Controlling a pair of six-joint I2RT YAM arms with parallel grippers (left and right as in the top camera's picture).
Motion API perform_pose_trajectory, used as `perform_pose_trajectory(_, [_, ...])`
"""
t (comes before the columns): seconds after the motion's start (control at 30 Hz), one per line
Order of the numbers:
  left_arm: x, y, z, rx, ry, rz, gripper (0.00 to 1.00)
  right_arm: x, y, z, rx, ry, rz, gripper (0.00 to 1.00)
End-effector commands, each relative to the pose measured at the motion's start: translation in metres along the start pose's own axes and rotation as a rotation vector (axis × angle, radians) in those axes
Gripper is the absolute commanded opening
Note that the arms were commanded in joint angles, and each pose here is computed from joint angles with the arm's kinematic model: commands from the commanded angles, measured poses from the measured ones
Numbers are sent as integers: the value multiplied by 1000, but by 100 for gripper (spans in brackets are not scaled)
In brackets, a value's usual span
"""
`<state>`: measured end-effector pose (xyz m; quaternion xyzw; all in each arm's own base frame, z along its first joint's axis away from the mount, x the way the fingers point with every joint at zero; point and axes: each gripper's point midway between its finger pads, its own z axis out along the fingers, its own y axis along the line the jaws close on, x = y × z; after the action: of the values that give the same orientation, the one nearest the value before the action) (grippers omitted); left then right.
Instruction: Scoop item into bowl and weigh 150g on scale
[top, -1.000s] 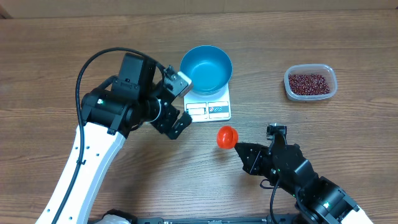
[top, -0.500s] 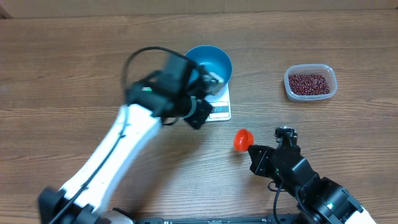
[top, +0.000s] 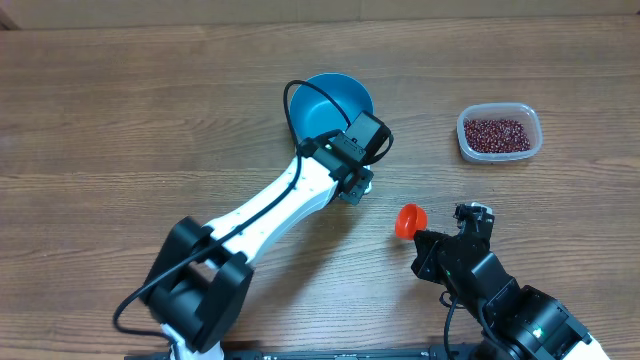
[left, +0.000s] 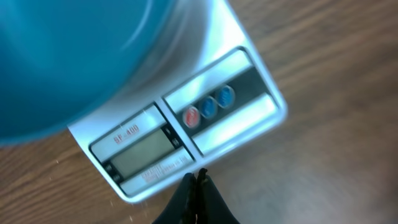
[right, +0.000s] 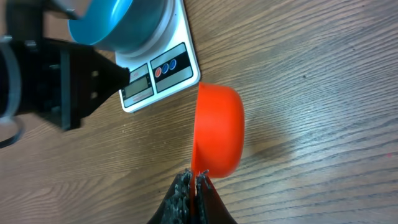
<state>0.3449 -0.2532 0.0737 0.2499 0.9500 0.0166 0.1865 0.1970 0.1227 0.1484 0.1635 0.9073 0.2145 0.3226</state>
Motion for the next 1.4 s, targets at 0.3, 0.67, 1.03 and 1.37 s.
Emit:
perform_pose_trajectory(0.3, [7, 6, 48, -87, 42, -20, 4, -15, 6, -8, -15, -52, 11, 4])
perform_pose_trajectory(0.67, [0, 0, 55, -60, 13, -29, 4, -15, 6, -8, -15, -52, 11, 4])
perform_pose_trajectory(1.03, [-3, 0, 56, -58, 2, -32, 4, -15, 6, -8, -15, -52, 11, 4])
perform_pose_trajectory(1.37, [2, -1, 63, -58, -4, -34, 4, -15, 6, -8, -15, -51, 10, 4])
